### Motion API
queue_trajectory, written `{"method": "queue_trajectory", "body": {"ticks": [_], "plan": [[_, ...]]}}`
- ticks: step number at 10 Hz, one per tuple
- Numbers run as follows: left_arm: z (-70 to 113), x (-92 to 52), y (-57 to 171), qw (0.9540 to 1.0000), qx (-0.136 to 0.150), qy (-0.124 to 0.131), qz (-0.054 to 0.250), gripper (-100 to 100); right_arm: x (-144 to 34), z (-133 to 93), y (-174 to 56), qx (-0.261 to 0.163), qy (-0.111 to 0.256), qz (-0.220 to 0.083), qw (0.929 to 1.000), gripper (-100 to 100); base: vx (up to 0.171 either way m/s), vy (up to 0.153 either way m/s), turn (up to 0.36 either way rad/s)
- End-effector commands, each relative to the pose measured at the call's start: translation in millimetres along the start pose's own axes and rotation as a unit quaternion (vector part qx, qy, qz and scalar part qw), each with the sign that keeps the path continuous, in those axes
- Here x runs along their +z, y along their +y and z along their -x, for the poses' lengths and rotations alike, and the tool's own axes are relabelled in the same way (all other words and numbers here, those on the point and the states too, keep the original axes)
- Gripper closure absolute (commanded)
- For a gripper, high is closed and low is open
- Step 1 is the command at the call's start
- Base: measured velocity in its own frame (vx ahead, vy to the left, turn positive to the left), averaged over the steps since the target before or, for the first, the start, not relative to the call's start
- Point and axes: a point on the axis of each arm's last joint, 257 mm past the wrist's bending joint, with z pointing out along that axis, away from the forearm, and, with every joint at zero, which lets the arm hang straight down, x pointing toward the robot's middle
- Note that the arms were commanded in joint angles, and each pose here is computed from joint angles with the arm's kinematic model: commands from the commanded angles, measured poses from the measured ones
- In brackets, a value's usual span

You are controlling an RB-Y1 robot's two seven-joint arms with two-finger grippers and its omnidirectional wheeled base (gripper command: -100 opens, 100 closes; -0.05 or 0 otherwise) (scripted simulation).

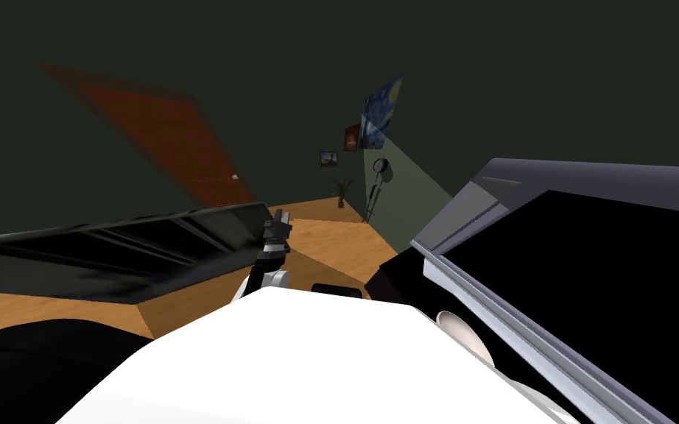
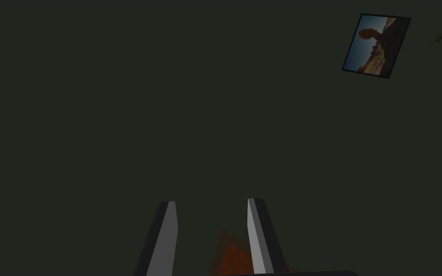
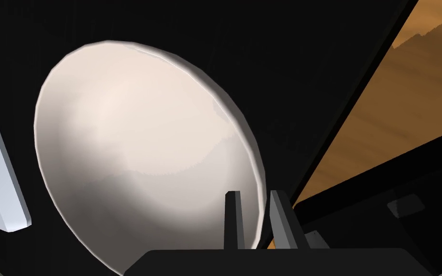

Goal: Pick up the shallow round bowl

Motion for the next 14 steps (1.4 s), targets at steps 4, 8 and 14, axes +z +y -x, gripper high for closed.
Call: {"method": "queue_trajectory", "body": {"ticks": [4, 8, 14], "plan": [[-0.1, 0.1, 0, 1.0000, 0.000, 0.000, 0.000, 0, 5.9, 45, -34, -0.058, -0.038, -0.008, 0.9976, 100, 0.100, -0.004, -0.336], [0.0, 0.0, 0, 1.0000, 0.000, 0.000, 0.000, 0, 8.2, 81, -68, -0.141, -0.057, -0.014, 0.9882, 100, 0.104, 0.008, -0.402], [-0.1, 0.2, 0, 1.0000, 0.000, 0.000, 0.000, 0, 8.0, 102, -85, -0.181, -0.068, -0.019, 0.9810, 100, 0.049, 0.009, -0.150]]}}
